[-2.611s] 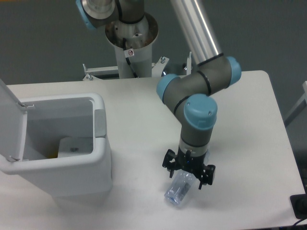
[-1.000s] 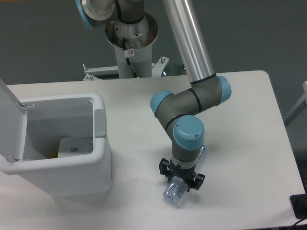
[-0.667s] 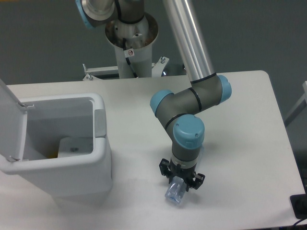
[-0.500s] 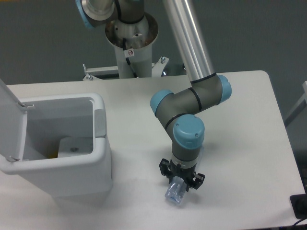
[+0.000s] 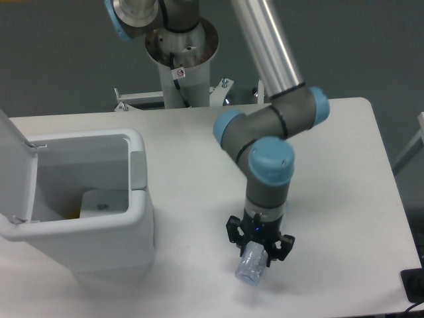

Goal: Place the trash in the trash can
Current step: 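Lift the bottle and carry it over the trash can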

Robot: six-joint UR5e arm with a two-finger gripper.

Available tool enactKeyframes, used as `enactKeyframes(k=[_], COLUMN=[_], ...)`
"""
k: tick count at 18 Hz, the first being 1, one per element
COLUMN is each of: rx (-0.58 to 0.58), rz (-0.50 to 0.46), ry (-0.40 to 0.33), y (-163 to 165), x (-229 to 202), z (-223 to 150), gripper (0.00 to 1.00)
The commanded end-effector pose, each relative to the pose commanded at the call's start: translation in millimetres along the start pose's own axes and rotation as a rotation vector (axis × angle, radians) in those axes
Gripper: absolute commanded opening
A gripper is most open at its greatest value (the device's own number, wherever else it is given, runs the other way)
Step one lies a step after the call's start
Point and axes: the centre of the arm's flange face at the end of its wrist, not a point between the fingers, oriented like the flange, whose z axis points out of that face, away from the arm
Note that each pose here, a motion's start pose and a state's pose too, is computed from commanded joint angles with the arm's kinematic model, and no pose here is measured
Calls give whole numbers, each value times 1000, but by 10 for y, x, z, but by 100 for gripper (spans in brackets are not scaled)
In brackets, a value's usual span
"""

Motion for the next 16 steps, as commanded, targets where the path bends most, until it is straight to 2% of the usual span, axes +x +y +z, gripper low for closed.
enactKeyframes(k=[1,3,4,9,12,16], rx=[38,146,204,322,363,382], rz=[-46,-129,-159,-160,-146,-104], ry=[-20,-14,-17,-3,5,69], y=[-170,-571,-779,-1186,-1326,-1490], x=[-21,17,96,588,791,1450], z=[-182,-594,-916,-1695,-1956,-2087], gripper=[63,63,63,63,63,63])
